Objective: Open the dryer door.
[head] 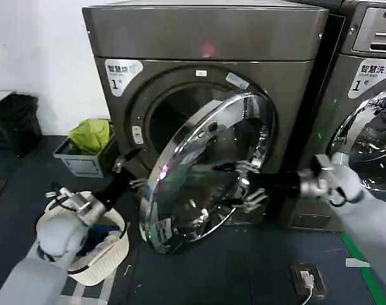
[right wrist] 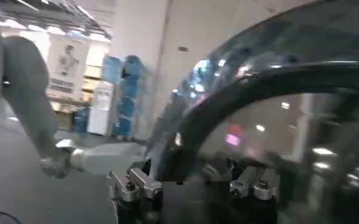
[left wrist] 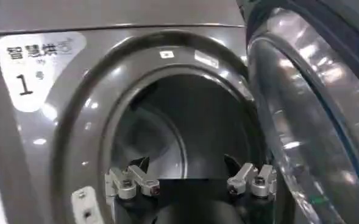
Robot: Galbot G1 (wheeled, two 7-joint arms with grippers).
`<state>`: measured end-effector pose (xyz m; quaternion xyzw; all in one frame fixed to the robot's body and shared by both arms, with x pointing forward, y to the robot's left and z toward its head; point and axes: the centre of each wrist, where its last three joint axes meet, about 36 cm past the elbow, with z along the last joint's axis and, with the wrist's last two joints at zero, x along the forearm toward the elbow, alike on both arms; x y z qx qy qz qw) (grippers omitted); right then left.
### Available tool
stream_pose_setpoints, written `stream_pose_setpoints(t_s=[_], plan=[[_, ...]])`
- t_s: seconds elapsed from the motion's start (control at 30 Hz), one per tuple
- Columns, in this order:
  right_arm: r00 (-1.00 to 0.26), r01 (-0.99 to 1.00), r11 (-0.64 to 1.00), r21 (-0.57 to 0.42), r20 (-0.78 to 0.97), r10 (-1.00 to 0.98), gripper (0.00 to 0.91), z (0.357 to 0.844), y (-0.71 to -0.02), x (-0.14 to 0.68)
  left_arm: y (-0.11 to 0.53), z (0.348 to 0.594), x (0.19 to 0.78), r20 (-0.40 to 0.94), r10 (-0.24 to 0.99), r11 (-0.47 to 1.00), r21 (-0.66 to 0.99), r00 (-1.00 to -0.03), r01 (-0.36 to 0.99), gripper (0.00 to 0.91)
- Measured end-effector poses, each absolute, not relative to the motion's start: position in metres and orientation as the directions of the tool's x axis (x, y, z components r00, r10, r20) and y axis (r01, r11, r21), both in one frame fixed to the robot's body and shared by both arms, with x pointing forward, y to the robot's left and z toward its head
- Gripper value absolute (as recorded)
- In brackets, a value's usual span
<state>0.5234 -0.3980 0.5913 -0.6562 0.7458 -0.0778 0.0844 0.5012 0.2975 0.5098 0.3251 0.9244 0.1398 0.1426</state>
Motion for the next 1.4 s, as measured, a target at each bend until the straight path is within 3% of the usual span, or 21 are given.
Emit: stream_pose_setpoints(t_s=[0.43,0.57,0.77,1.0,1.17,1.3,1.4], plan=[[-0.487,-0.845,0.484,-0.228,-0.047,-0.872,0.907,0.563,-0.527,0.383,0.240,0.514,0.514,-0.202,0.752,0.653,0.359,-0.627,0.667,0.907],[-0.601,-0.757,0.589,-0.282,-0.052,-0.797,0.907,0.567,-0.564,0.325,0.219,0.514,0.510,-0.211,0.789,0.612,0.359,-0.577,0.705,0.907],[-0.835,-0.488,0.791,-0.369,-0.066,-0.547,0.907,0.557,-0.609,0.223,0.181,0.505,0.503,-0.206,0.843,0.537,0.351,-0.497,0.767,0.907],[-0.975,-0.085,0.885,-0.457,-0.143,-0.167,0.907,0.543,-0.631,0.106,0.137,0.495,0.496,-0.202,0.894,0.447,0.343,-0.400,0.826,0.907],[-0.955,0.295,0.832,-0.470,-0.167,0.245,0.907,0.538,-0.620,0.047,0.096,0.490,0.494,-0.204,0.922,0.381,0.341,-0.328,0.859,0.907],[-0.793,0.591,0.654,-0.472,-0.192,0.579,0.907,0.534,-0.612,0.001,0.059,0.486,0.494,-0.199,0.942,0.326,0.346,-0.271,0.880,0.907],[-0.655,0.714,0.502,-0.489,-0.213,0.725,0.907,0.540,-0.605,-0.028,0.030,0.483,0.494,-0.194,0.953,0.290,0.340,-0.235,0.895,0.907]])
